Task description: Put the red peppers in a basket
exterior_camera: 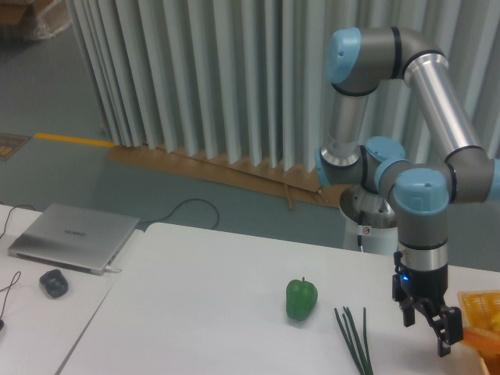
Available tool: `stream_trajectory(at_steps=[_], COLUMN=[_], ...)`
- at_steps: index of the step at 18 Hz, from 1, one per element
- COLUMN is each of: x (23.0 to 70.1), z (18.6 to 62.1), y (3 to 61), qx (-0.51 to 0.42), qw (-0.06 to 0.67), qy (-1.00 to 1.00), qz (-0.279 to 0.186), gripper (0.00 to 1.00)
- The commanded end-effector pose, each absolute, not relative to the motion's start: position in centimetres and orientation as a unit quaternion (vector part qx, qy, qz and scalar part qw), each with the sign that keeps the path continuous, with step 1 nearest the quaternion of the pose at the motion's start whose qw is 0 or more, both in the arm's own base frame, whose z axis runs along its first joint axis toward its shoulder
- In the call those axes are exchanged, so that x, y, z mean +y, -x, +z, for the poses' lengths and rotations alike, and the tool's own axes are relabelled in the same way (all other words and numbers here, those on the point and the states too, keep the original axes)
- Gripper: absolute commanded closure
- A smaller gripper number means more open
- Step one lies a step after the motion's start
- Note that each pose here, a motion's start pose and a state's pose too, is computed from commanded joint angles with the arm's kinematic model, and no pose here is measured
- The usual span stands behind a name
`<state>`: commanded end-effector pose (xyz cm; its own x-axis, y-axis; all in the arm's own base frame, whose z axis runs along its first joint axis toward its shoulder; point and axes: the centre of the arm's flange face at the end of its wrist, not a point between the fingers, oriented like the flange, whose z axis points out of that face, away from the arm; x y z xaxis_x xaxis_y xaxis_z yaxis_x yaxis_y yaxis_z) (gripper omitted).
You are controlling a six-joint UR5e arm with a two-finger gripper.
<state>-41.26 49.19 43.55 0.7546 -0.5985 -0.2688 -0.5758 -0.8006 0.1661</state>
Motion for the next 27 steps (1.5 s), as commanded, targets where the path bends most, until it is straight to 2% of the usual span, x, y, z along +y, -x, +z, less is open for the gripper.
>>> stream_trajectory(at_steps=[3,7,13,17,22,27], x=[49.4,50.0,48.2,47.6,45.7,44.9], z=[43.3,43.4,44.5,46.0,48.7,49.4], y=[41.2,40.0,37.3,33.6,31.0,29.8], qx=[-0.302,-0.293,-0.301,-0.316,-0.309,-0.307], qw=[0.032,-0.034,-0.001,0.001,-0.008,0.003], qy=[-0.94,-0.948,-0.951,-0.947,-0.947,-0.95], qz=[-0.153,-0.116,-0.069,-0.064,-0.08,-0.059], gripper=[0.0,0.0,0.0,0.0,0.0,0.0])
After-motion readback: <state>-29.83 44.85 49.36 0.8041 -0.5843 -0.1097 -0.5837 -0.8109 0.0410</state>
